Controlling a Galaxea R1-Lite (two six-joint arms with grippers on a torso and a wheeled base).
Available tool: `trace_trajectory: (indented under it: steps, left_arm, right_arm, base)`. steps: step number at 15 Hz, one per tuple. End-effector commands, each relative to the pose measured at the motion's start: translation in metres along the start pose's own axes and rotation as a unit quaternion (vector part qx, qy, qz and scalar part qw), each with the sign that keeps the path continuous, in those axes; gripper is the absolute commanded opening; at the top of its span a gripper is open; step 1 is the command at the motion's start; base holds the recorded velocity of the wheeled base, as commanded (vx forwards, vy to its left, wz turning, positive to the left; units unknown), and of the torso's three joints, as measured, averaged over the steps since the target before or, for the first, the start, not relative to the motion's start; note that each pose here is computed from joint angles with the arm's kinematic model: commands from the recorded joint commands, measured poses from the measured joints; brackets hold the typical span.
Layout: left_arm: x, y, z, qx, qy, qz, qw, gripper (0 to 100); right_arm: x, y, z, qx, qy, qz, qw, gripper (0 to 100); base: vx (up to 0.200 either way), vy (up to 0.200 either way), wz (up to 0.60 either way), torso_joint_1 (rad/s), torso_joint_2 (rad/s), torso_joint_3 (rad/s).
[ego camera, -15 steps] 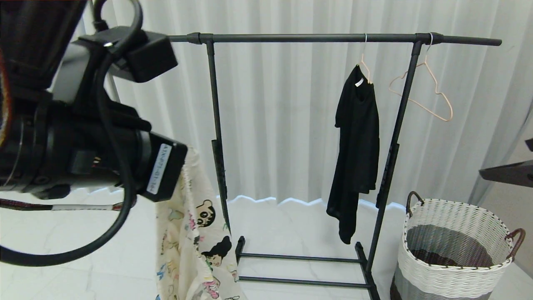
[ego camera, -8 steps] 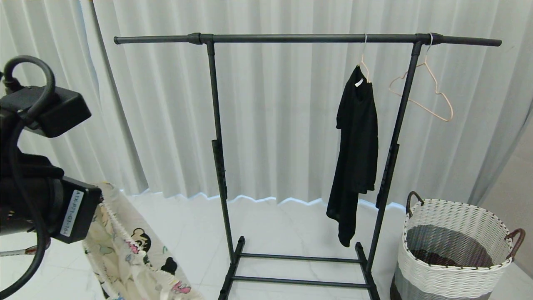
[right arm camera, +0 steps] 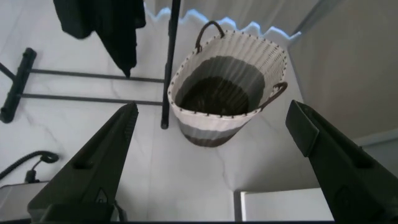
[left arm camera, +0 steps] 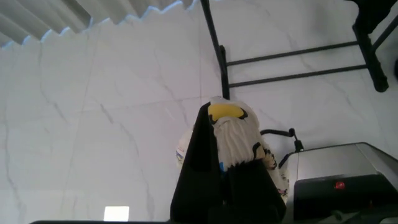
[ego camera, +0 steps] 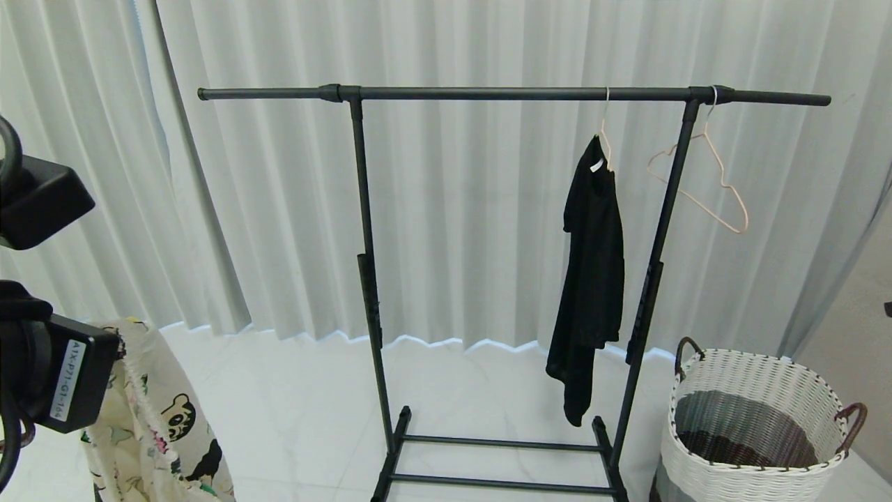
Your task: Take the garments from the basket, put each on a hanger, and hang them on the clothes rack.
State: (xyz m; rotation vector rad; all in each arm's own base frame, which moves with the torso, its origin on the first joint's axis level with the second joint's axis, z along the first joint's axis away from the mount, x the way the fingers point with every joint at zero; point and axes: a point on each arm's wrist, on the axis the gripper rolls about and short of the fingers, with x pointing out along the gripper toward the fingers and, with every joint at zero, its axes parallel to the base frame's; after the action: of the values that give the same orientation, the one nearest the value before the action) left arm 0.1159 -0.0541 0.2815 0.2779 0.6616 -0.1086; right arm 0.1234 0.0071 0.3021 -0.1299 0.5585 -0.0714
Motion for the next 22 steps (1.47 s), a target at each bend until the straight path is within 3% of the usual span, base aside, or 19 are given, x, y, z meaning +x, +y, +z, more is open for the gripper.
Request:
trace_trajectory:
  steps: [1, 16, 22]
  left_arm:
    - [0.0011, -0.0001, -0.0003, -0.001, -0.002, 0.006, 1.0, 0]
    - [0.0026, -0.0003, 0.0, -0.005, -0.011, 0.016, 0.9998, 0]
    - [0.0034, -0.0002, -0.0011, -0.003, -0.009, 0.032, 0.9994, 0]
  right_arm:
    - [0.005, 0.0006, 0.0031, 0.0, -0.003, -0.001, 1.0, 100]
    - [0.0121, 0.0018, 0.0076, -0.001, -0.012, -0.001, 0.9999, 100]
    - [0.0123, 0.0019, 0.0071, -0.002, -0.01, 0.0, 0.9999, 100]
  base:
    - [0.0, 0.0, 0.0, 0.183, -0.45, -0.29]
    - [0.0, 0.0, 0.0, 0.212, -0.49, -0.281]
    - [0.0, -0.033, 0.0, 0.056, -0.12, -0.063]
